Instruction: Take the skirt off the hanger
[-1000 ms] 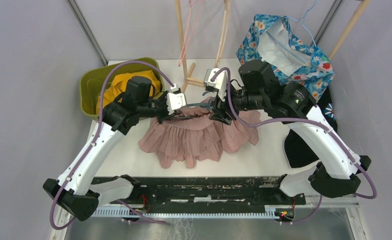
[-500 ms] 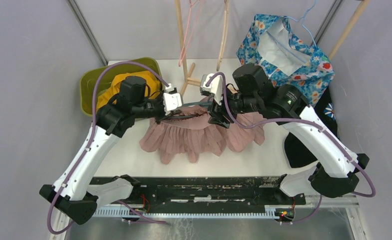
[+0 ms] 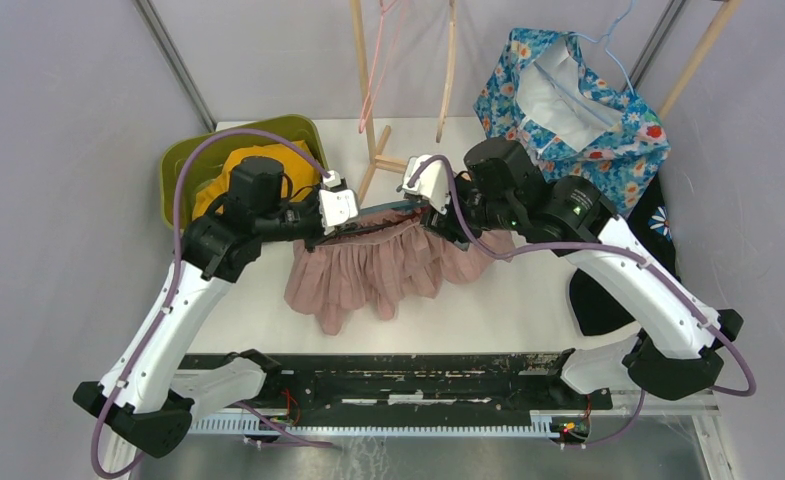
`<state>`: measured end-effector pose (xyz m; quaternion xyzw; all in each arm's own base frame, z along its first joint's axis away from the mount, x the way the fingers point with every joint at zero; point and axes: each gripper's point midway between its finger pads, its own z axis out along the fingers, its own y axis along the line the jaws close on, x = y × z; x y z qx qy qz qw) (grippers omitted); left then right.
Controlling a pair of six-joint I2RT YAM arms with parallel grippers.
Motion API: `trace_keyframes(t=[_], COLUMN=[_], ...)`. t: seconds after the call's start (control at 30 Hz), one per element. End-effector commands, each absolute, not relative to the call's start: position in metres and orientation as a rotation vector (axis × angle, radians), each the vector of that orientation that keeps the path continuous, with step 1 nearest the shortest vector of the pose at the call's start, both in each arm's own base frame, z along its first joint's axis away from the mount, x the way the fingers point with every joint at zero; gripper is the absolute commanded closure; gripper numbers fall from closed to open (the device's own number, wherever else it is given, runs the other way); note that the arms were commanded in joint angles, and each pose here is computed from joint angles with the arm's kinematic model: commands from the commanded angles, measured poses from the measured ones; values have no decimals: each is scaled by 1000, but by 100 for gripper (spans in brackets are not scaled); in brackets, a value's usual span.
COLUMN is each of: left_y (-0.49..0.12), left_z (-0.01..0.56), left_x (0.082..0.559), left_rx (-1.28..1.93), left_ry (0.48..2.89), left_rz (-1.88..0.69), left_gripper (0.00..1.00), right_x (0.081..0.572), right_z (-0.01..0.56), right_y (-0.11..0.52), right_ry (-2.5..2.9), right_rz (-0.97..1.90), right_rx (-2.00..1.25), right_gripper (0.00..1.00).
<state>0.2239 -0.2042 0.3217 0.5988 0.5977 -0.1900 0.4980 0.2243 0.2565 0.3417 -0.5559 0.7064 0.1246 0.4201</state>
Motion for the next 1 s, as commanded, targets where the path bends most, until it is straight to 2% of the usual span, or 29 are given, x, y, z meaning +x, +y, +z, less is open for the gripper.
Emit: trace_keyframes(t=[0.0,0.4,0.67,0.97], left_y=[-212,-219,-222,-225], left_z=[354,348,356,356], left_x=[208,219,219,218], left_rx=[1450,1457,1444,1455], left_ry=[1290,1290,1270,1256], left_rz=[-491,-501,-517,-532], left_gripper=[97,97,97,97], right_x=[231,169,154,170], right_z=[375,446,413,401], right_y=[242,267,287,286], right_ry=[1677,1489,1558,1592], right_rz=[239,652,814,726], right_rx=[-1336,-1379,-1476,-1470], right_gripper=[43,43,47,45])
